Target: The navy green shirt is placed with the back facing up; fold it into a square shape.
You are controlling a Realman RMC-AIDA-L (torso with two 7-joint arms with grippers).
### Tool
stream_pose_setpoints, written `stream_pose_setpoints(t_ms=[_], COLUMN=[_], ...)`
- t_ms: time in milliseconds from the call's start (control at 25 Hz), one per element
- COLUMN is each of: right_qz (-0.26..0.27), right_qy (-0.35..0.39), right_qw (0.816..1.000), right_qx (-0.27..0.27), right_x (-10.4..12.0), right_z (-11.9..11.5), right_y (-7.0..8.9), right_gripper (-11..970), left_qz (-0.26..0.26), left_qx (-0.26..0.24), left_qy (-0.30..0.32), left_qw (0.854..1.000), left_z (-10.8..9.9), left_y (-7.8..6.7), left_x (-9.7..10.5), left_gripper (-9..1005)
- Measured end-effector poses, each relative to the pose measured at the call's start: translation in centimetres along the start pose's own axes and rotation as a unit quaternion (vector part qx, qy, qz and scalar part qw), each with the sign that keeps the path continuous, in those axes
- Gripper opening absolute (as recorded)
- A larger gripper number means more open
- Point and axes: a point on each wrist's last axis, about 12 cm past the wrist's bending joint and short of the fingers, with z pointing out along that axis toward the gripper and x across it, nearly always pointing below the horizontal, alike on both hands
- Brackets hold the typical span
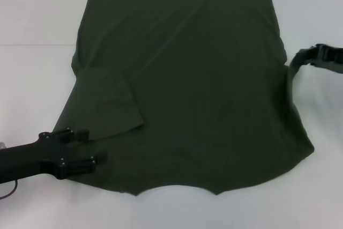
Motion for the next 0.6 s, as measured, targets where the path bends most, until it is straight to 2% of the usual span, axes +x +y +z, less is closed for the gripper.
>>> stream_pose_setpoints(t_ms=[360, 600], right_qz=[-0.082, -0.109], right_qy=[0.1, 0.126], right_qw=[0.992, 0.986], right_qx=[0.002, 0.013], right_x=[0.5, 1.6], right_z=[4.1, 6.1], right_y=[3.9, 5.3], right_gripper=[43, 48], left_qz=[-0.004, -0.008], left_qx=[0.0, 0.001], left_qy=[0.002, 0.002], left_qw=[1.0, 1.0], left_z=[0.0, 0.0], left_y=[-0.2, -0.4], left_x=[0.3, 0.6], left_gripper=[860, 859])
